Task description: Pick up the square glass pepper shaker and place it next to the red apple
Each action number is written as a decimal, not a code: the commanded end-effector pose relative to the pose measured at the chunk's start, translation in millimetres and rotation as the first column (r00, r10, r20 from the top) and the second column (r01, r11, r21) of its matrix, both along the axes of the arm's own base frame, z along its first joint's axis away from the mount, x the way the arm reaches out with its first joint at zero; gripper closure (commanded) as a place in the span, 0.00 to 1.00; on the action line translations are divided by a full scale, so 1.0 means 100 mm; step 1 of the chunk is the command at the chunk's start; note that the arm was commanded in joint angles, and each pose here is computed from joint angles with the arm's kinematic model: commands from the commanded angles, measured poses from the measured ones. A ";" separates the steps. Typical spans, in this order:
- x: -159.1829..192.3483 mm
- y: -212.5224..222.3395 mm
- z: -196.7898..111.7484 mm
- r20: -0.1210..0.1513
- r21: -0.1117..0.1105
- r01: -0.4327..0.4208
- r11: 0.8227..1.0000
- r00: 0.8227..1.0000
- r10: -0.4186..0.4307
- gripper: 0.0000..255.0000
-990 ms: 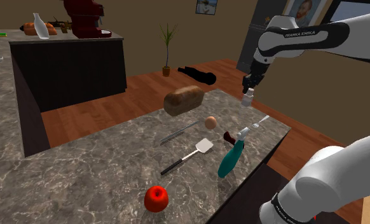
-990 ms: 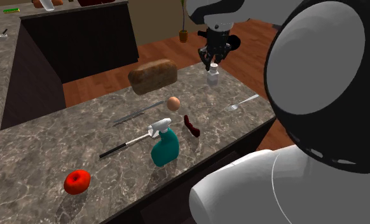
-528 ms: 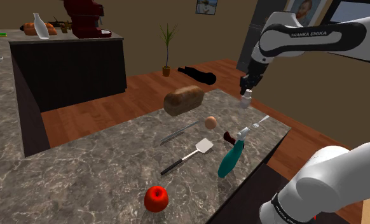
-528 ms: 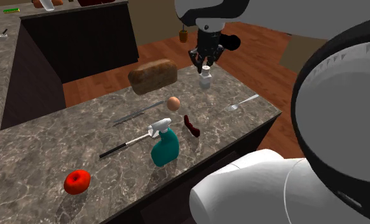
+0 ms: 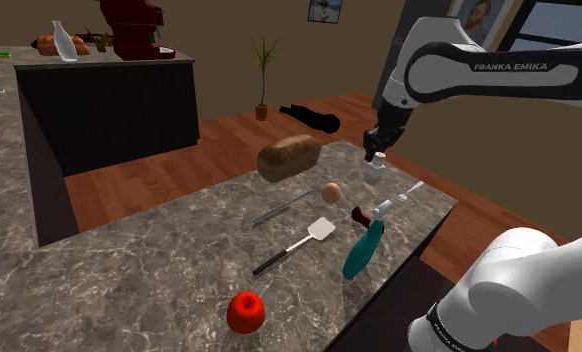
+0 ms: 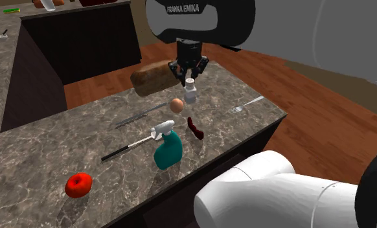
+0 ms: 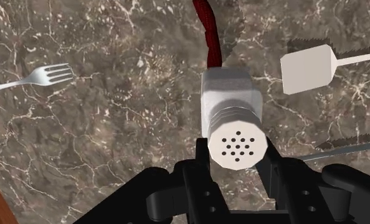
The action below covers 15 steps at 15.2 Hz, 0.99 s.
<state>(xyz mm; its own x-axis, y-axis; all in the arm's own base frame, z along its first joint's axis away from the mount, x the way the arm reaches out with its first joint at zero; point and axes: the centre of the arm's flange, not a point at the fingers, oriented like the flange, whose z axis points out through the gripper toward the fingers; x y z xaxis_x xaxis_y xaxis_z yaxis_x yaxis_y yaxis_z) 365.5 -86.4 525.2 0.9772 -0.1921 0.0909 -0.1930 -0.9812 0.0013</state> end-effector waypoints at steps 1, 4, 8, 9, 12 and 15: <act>-0.06 0.24 0.01 0.000 0.000 0.002 1.000 1.000 -0.002 1.00; -0.13 0.63 0.01 0.000 0.000 0.002 1.000 1.000 -0.002 1.00; -0.24 1.14 0.01 0.000 0.000 0.002 1.000 1.000 -0.002 1.00; -0.26 1.27 0.01 0.000 0.000 0.002 1.000 1.000 -0.002 1.00; -0.34 1.66 0.01 0.000 0.000 0.002 1.000 1.000 -0.002 1.00; -0.42 2.05 0.02 0.000 0.000 0.002 1.000 1.000 -0.002 1.00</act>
